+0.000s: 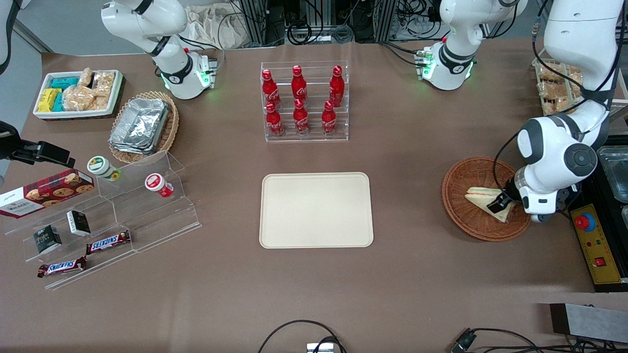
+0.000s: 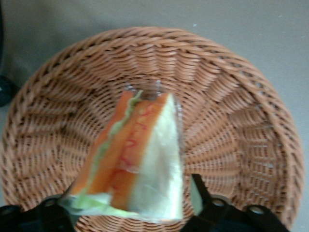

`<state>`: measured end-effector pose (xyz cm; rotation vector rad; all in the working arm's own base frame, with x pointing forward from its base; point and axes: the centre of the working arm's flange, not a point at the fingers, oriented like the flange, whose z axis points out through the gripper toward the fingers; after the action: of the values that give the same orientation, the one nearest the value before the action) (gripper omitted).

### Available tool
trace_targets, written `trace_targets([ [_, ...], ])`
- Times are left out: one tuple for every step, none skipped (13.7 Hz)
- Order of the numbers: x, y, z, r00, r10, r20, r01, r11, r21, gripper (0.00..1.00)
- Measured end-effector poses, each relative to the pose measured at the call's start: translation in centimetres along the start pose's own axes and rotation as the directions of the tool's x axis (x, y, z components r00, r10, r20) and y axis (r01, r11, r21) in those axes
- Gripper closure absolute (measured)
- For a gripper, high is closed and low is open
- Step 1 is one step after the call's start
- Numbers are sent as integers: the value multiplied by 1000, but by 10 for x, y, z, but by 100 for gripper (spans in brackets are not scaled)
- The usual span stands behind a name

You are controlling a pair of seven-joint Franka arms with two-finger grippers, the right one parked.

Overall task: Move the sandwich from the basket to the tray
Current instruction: 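Close the left gripper on the sandwich and lift it from the basket, then carry the sandwich with the left gripper over the cream tray and lower it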

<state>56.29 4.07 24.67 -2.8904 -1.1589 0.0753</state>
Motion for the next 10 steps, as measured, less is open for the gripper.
trace_targets([
  [-3,7,-1,1000,-11,-3,11,1000,-2,29],
  [-5,12,-1,1000,-17,-5,17,1000,-3,41],
  [-6,15,-2,1000,-23,-6,23,1000,-4,51],
  [-5,15,-3,1000,-25,-8,25,1000,-5,60],
  [-3,14,-4,1000,-27,-8,27,1000,-5,65],
  [-2,14,-5,1000,-28,-4,28,1000,1,67],
  [0,16,-10,1000,-29,5,29,1000,10,69],
  [5,19,-21,999,-29,17,29,999,22,70],
  [10,25,-39,999,-28,32,27,999,37,74],
  [15,34,-61,999,-22,49,19,998,52,80],
])
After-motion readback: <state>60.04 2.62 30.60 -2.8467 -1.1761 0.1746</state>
